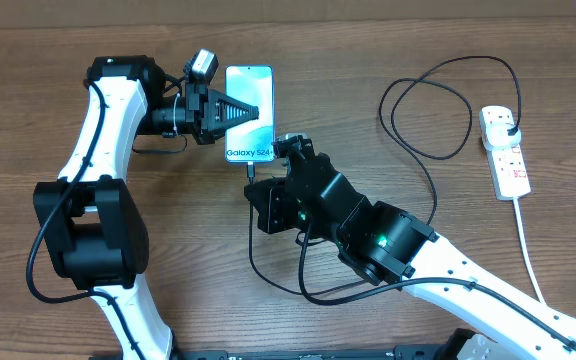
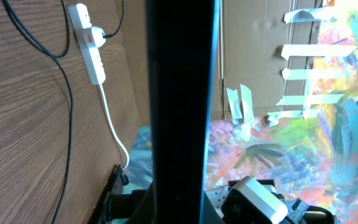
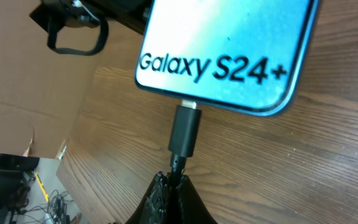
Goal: Plug charger to phone and switch on socket
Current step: 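Push the USB-C plug upward into the phone's charging port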
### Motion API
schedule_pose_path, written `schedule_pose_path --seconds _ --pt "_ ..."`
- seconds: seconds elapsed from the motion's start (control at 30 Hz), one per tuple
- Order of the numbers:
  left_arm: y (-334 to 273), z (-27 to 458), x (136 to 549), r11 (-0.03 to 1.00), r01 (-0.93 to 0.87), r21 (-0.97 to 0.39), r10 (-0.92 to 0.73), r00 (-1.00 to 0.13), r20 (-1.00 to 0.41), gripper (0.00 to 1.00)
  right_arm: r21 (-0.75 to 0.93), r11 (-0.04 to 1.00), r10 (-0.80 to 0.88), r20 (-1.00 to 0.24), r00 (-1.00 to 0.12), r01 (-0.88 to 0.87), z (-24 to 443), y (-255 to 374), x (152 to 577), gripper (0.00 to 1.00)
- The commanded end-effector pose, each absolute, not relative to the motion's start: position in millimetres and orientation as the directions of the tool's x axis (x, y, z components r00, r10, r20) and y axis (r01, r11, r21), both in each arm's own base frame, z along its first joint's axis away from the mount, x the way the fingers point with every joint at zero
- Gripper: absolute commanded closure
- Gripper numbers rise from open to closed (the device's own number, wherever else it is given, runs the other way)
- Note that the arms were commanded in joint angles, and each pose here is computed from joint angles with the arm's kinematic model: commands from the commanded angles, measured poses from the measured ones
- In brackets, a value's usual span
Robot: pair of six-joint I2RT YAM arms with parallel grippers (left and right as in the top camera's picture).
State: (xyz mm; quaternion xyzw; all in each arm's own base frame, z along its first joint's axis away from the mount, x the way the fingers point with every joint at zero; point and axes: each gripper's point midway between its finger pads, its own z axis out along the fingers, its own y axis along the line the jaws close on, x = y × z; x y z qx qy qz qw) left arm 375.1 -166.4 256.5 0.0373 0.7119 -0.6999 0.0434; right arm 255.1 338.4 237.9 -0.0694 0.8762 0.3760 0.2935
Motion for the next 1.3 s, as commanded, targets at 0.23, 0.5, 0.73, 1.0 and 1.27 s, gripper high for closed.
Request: schedule_pose_path --seconds 0.23,0.5,0.73,1.0,1.27 --pt "-168 276 371 -0.001 0.157 -0.988 -0.012 -0.988 -0.157 0.96 0.598 0.75 0.149 -0.569 -0.809 -0.282 224 338 273 0.96" --pt "-167 257 367 0.103 0.16 -0.982 0.034 -0.987 -0.157 0.96 0.591 0.762 0.176 -0.58 -0.795 -0.263 228 328 283 0.96" --pt "-167 253 366 0.124 0.174 -0.977 0.045 -0.984 -0.17 0.96 0.602 0.753 0.186 -0.583 -0.791 -0.266 234 328 286 0.96" --pt "-166 252 365 0.127 0.183 -0.975 0.047 -0.983 -0.178 0.96 0.638 0.72 0.204 -0.572 -0.794 -0.274 250 324 291 0.96" --pt "-166 253 365 0.127 0.179 -0.976 0.047 -0.984 -0.174 0.96 0.675 0.678 0.221 -0.566 -0.795 -0.292 260 324 299 0.96"
